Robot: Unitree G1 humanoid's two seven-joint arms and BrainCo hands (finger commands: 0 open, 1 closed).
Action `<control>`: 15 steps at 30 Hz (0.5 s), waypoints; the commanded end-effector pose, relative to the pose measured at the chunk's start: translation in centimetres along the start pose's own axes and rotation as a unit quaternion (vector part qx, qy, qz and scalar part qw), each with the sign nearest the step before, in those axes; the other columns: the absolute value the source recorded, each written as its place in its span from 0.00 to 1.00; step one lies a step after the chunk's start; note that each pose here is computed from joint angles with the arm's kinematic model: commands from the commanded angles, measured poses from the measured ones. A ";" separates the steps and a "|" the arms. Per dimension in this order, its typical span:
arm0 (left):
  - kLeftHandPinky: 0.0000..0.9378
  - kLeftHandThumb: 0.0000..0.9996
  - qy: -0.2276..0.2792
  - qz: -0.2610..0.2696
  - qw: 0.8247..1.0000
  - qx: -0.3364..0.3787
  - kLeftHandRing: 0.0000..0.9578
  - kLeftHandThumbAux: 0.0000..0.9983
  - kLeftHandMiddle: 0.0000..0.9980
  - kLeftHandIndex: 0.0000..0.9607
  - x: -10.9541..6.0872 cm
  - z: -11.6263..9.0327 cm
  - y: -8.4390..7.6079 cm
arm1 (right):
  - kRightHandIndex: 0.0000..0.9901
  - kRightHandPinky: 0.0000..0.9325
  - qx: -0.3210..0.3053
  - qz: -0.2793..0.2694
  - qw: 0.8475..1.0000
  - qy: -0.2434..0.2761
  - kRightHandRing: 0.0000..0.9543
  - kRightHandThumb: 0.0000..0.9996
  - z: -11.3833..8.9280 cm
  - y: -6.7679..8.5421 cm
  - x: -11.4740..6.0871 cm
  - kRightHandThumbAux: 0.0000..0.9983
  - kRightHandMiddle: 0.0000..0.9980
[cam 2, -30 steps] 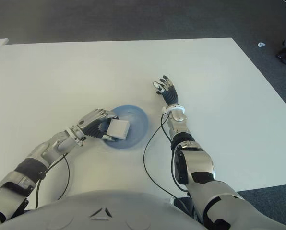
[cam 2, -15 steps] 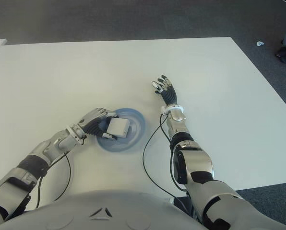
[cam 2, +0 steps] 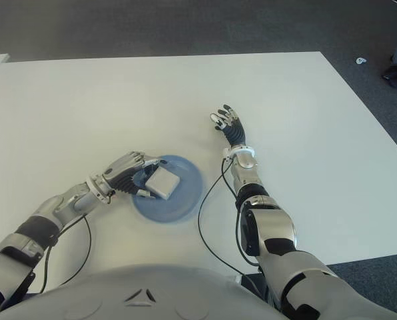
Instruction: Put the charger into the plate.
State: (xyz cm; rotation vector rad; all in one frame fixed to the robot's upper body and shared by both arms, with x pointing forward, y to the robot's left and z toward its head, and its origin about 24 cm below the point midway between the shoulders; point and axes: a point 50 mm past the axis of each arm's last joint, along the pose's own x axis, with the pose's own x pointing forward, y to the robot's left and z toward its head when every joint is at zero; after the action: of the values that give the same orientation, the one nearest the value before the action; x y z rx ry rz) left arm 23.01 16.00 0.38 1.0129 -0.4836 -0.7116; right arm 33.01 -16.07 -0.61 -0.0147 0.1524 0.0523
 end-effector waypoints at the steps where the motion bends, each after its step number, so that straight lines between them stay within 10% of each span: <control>1: 0.26 0.34 -0.003 -0.012 1.000 0.011 0.29 0.39 0.28 0.17 -0.5 -0.1 0.5 | 0.10 0.28 0.009 0.009 0.995 0.101 0.28 0.04 -4.5 0.7 -2.1 0.55 0.26; 15: 0.01 0.29 -0.018 -0.024 0.998 0.051 0.01 0.34 0.03 0.07 -1.0 1.0 2.8 | 0.10 0.29 0.002 0.016 0.995 0.096 0.30 0.06 -4.4 0.9 -2.1 0.53 0.28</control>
State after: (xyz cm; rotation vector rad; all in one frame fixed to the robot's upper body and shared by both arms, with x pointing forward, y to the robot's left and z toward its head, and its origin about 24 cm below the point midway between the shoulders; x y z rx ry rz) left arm 22.83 16.72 3.15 1.0723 -0.5744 -0.7255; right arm 33.00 -15.88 -0.63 -0.0231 0.1534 0.0648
